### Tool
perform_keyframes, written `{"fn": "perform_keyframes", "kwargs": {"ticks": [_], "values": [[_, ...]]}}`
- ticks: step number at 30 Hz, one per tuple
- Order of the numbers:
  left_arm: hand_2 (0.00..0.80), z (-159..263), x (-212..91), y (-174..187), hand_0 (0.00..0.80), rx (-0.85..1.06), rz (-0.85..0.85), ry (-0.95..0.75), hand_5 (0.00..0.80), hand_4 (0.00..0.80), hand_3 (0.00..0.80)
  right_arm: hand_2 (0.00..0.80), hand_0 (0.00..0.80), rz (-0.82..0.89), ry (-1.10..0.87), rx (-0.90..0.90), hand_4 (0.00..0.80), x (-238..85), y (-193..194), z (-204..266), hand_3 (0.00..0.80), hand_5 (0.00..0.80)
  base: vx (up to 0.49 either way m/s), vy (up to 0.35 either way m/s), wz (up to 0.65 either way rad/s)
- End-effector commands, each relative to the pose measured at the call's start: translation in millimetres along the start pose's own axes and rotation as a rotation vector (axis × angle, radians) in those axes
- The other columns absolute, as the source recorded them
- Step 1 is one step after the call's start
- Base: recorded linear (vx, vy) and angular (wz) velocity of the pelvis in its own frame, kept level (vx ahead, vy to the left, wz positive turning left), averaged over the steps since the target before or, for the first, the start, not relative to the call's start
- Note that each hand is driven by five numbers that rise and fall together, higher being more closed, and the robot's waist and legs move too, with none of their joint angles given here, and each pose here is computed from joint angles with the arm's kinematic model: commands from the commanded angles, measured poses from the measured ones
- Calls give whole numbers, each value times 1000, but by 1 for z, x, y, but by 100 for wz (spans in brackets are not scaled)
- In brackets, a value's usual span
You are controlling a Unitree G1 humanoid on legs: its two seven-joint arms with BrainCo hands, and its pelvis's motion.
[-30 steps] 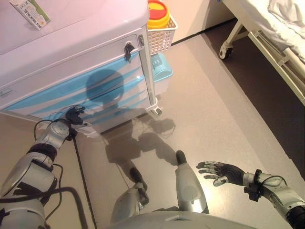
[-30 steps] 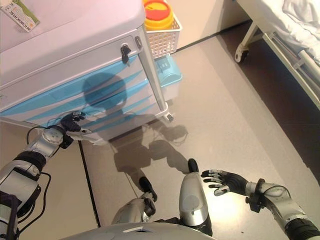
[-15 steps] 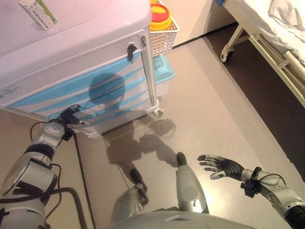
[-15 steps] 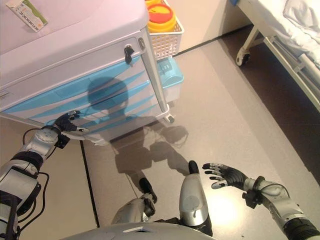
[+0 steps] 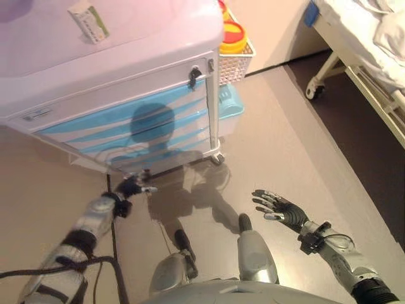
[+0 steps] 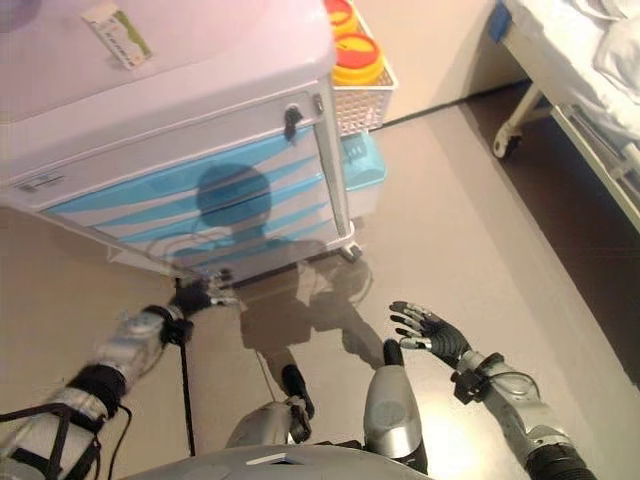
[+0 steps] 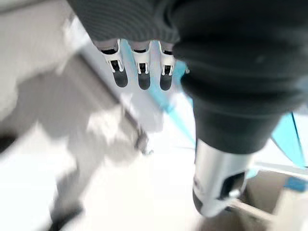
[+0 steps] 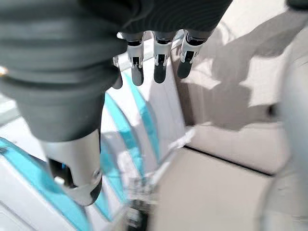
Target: Open the drawer and pick up the medicine
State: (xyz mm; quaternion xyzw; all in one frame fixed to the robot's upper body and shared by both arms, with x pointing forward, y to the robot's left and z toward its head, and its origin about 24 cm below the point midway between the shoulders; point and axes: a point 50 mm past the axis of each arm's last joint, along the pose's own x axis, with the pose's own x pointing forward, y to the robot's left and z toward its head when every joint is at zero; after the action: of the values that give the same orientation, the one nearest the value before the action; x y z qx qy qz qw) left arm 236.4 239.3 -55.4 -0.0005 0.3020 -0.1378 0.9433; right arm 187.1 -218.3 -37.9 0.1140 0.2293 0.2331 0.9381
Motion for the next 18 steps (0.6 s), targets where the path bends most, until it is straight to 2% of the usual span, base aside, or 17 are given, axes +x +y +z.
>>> {"fn": "perform_keyframes", "kwargs": {"ticks": [1,8,18], "values": [[0,-2,-6,-2,0,-110,-45,-27,0,0,0,0,0,24,-24,65,0,10,19,-8,0,0,1,-69,25],[0,-36,-12,-35,0,-275,-162,32,0,0,0,0,0,-18,-1,239,0,17,28,-31,0,0,3,-56,20],[0,-70,-16,-64,0,-514,-201,73,0,0,0,0,0,-76,93,396,0,18,34,-71,0,0,-20,-39,17]]}}
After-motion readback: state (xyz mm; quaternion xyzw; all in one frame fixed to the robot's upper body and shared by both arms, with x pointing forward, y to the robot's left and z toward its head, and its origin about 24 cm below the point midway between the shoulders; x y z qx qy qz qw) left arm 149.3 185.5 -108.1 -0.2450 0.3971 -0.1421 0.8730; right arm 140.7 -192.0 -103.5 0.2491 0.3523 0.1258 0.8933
